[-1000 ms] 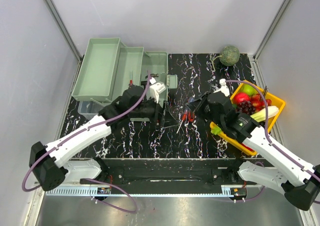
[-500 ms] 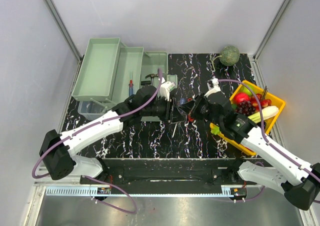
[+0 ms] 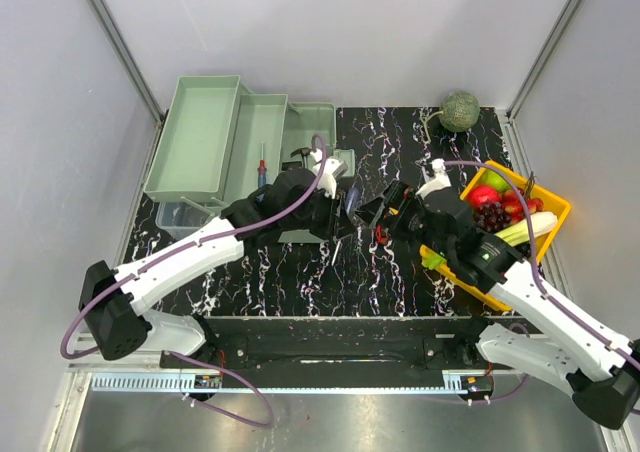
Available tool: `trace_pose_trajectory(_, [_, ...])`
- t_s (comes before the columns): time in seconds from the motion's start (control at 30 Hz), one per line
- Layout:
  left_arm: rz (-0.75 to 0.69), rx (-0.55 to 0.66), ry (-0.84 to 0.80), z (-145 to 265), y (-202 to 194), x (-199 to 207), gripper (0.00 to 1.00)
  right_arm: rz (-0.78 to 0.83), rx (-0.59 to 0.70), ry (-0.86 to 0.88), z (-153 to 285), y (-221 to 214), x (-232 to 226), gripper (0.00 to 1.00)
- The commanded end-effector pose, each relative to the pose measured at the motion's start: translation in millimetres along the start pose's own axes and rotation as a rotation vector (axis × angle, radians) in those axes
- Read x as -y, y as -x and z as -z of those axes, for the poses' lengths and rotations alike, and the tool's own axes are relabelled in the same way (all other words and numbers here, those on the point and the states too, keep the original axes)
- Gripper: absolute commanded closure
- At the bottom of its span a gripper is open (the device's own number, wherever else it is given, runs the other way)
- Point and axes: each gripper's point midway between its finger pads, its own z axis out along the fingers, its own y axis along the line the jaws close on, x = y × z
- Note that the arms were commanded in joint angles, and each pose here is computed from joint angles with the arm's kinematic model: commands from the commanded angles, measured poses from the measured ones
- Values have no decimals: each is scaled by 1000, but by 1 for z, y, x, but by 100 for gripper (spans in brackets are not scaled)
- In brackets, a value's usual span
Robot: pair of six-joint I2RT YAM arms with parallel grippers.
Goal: Pack the tool kit
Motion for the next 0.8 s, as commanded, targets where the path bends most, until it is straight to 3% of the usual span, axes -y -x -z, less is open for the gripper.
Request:
trace_pose_trajectory(0.0, [-71, 135, 172, 33, 44, -29, 100, 34, 83, 1, 20, 13, 5, 1])
trace_pose_trajectory(0.4, [-9, 205, 737, 108, 105, -184, 100, 8, 65, -119, 26, -5, 46, 1])
trace_pose_trajectory(0.77, [-47, 58, 879, 114, 112, -267, 94, -11, 18, -153, 21, -21, 61, 1])
